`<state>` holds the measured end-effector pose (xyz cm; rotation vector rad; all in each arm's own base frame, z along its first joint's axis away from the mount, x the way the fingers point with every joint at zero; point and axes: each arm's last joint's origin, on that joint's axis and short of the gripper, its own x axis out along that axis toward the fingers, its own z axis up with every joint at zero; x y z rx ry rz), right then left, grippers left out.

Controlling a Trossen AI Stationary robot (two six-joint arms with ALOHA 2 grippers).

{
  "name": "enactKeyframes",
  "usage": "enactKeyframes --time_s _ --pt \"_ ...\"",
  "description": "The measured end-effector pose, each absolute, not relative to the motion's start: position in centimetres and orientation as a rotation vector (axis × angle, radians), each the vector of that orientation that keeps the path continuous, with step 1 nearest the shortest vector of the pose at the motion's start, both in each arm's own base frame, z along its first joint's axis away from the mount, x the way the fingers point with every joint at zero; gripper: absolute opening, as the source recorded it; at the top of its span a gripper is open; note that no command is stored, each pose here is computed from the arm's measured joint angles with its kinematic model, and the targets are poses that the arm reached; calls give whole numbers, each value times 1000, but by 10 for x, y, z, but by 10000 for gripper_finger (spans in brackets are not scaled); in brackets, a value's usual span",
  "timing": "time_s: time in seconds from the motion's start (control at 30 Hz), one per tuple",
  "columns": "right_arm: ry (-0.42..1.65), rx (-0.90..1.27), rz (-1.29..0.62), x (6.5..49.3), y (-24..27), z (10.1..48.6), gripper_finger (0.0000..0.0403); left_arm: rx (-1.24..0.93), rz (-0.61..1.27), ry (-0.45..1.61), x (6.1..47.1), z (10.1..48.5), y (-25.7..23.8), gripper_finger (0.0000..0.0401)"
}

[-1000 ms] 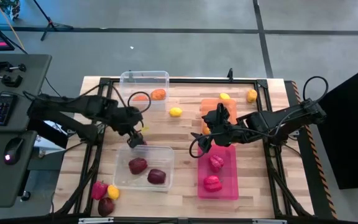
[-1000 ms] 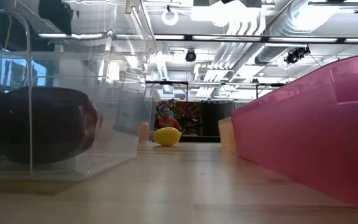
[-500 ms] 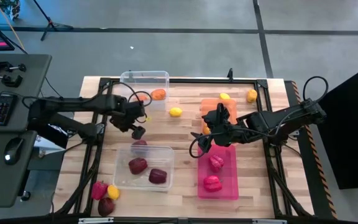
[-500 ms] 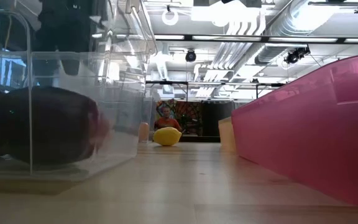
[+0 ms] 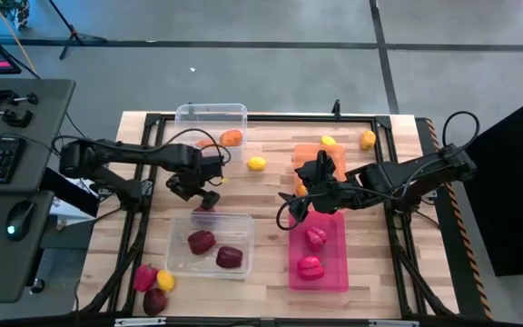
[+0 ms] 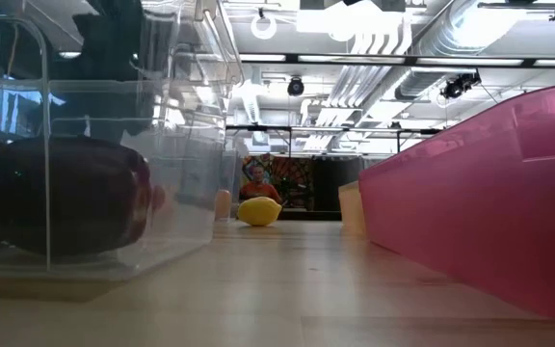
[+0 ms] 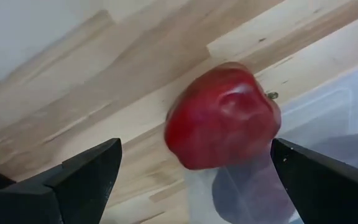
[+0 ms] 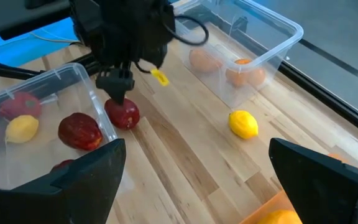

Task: Sort produce into baskets
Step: Put the red apple into the bottom transparent bin

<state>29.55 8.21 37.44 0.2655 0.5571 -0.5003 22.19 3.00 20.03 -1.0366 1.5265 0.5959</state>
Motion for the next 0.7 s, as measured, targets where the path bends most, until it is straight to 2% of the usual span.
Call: enactKeyframes --time_s 0.4,0.7 --pt "567 261 -498 295 82 374 385 -1093 576 1612 236 176 32 399" --pt "590 247 -503 294 82 372 385 -1024 527 1633 236 174 32 399"
